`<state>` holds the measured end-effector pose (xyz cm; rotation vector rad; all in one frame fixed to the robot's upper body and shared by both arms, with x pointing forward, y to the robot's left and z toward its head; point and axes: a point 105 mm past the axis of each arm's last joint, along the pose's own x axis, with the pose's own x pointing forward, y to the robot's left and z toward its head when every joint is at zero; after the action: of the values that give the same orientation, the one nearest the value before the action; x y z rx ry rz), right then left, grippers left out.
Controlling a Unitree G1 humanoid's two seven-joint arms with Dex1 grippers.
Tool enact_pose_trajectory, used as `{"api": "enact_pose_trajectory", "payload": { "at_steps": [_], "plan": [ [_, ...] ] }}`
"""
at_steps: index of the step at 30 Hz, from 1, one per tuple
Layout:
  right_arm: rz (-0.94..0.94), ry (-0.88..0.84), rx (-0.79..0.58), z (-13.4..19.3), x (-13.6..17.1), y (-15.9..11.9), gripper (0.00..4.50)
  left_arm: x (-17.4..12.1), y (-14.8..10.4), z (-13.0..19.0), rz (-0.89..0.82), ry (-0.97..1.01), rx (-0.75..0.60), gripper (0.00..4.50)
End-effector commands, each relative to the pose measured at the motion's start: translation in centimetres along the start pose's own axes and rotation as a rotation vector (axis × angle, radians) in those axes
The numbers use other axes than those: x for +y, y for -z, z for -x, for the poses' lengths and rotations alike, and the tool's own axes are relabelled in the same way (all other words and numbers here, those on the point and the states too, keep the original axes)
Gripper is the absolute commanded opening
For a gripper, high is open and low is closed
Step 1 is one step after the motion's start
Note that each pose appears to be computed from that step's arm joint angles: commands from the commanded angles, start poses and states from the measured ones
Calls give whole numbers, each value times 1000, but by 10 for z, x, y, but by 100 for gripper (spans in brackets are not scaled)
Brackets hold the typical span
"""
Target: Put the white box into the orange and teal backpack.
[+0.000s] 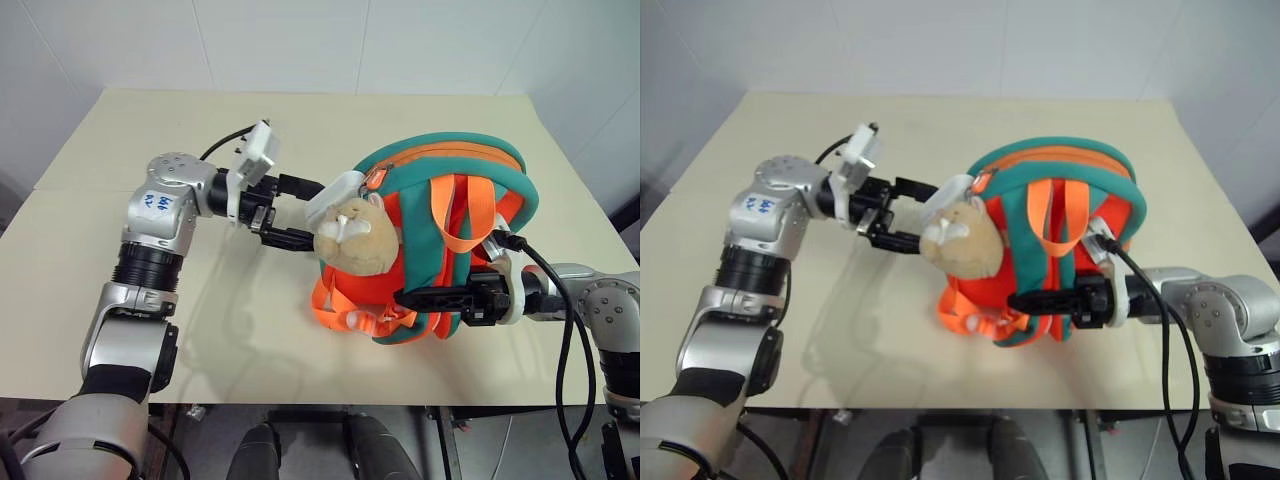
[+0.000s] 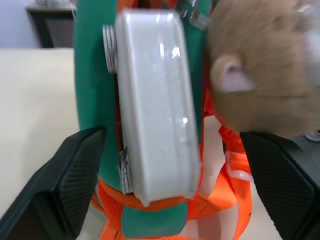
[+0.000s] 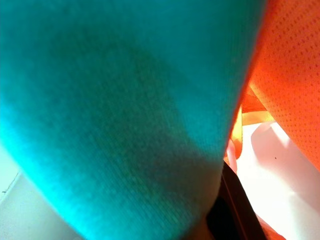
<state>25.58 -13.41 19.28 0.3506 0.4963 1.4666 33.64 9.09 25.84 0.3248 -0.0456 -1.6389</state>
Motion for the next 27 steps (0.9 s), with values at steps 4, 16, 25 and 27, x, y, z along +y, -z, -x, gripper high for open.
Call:
{"api": "enact_pose_trajectory", "payload": {
  "at_steps": [4, 16, 25, 27],
  "plan": [
    [32, -32, -10, -1, 5, -6, 12, -10, -17, 41, -44, -120, -36, 448],
    [30, -41, -7, -2, 3, -5, 12, -17, -19, 58, -61, -190, -103, 229],
    [38, -38, -5, -1, 2, -6, 12, -9, -21, 32, -81, -135, -155, 4],
    [38, -36, -7, -1, 1, -6, 12, -6, -20, 28, -88, -140, -147, 4]
  ]
}}
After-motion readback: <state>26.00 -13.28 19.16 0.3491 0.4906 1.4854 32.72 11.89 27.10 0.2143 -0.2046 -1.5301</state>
